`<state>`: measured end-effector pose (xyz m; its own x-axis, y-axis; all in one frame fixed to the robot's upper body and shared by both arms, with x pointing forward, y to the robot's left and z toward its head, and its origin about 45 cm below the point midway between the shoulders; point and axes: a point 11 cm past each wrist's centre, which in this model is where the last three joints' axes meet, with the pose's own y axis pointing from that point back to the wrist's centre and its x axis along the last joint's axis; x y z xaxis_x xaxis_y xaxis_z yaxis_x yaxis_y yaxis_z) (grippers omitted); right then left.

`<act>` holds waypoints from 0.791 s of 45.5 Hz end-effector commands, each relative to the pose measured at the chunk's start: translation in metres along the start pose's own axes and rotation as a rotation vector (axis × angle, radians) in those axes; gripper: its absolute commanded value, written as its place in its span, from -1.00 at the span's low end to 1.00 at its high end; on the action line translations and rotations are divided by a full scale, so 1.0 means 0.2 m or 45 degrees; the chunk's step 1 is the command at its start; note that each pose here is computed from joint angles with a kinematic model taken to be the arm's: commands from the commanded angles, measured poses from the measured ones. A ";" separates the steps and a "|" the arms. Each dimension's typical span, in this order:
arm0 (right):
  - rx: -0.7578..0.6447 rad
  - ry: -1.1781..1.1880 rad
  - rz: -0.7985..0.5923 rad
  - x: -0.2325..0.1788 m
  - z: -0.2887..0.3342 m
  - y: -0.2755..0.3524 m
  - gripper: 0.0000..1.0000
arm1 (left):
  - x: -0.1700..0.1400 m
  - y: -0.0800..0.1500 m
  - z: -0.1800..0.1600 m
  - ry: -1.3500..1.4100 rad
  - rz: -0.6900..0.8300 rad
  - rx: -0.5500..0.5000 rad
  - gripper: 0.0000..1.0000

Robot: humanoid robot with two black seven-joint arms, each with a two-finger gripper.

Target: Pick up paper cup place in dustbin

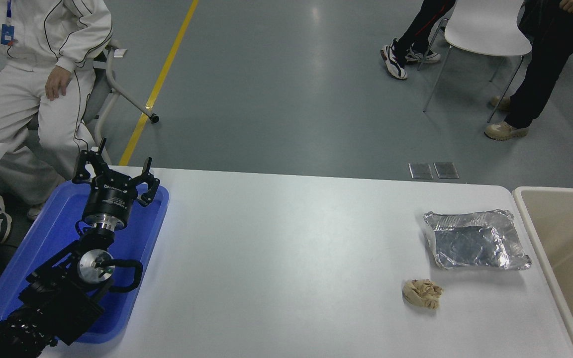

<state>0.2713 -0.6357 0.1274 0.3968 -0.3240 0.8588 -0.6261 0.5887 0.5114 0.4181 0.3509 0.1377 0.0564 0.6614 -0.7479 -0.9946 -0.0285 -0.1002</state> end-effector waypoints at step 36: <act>0.129 -0.314 -0.184 -0.01 -0.17 0.13 1.00 | 0.00 0.00 0.00 0.001 -0.001 0.002 1.00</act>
<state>0.2847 -0.6169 0.1353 0.2752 -0.4862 0.8294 -0.6525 0.5392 0.5325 0.4181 0.3508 0.1377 0.0567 0.6614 -0.7479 -0.9946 -0.0277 -0.0999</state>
